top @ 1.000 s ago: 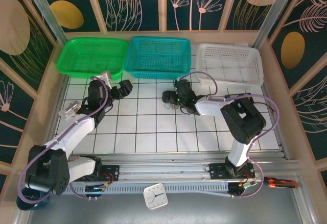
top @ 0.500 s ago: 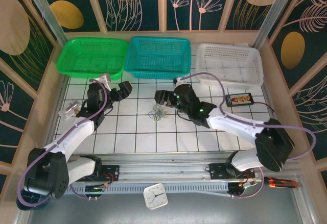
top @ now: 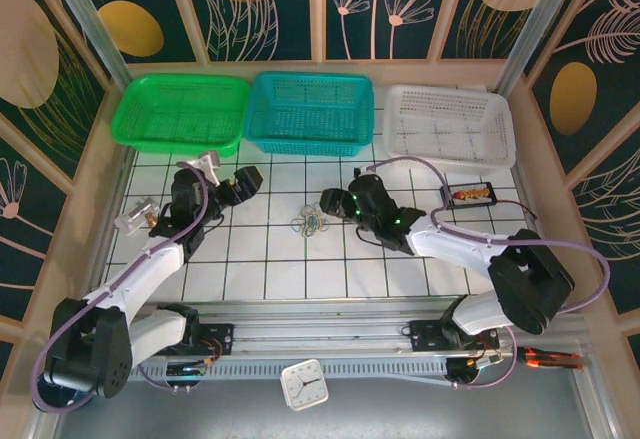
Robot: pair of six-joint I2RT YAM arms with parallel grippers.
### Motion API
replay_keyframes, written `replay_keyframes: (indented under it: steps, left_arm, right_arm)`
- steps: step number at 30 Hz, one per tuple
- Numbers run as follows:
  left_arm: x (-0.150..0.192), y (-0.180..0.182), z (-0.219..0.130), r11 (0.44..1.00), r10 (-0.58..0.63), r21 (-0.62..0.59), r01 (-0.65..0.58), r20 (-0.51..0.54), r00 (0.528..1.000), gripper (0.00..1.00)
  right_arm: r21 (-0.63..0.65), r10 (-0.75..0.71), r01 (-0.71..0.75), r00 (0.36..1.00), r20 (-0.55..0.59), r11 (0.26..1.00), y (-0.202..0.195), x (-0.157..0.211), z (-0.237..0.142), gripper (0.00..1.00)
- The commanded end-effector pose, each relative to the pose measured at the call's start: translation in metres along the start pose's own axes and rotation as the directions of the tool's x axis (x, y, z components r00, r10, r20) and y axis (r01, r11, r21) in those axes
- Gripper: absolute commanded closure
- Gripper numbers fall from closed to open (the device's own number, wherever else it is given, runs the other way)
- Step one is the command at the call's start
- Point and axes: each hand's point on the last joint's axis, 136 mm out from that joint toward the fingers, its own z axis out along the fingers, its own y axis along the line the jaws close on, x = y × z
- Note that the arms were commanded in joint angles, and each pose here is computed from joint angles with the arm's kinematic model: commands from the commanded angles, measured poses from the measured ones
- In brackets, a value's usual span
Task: Untangle the cables
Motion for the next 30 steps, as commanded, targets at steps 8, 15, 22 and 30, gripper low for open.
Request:
replay_keyframes:
  steps: [8, 15, 22, 30]
  left_arm:
    - [0.049, 0.000, 0.014, 1.000, -0.008, -0.012, 0.006, -0.110, 0.994, 0.01]
    - [0.060, 0.013, 0.016, 0.998, -0.010, -0.057, 0.004, -0.114, 0.993, 0.01]
    - [0.062, 0.015, 0.014, 0.999, -0.006, -0.054, 0.000, -0.115, 0.993, 0.01]
    - [0.065, 0.017, 0.015, 0.998, -0.013, -0.056, 0.006, -0.119, 0.993, 0.01]
  right_arm:
    - [0.056, -0.194, 0.195, 0.981, -0.018, 0.979, 0.024, 0.004, 0.020, 0.64]
    - [0.162, -0.298, 0.299, 0.954, -0.033, 0.940, 0.026, 0.000, 0.035, 0.65]
    - [0.233, -0.357, 0.361, 0.932, -0.062, 0.903, 0.022, 0.001, 0.047, 0.64]
    - [0.248, -0.377, 0.385, 0.923, -0.082, 0.889, 0.017, 0.005, 0.054, 0.65]
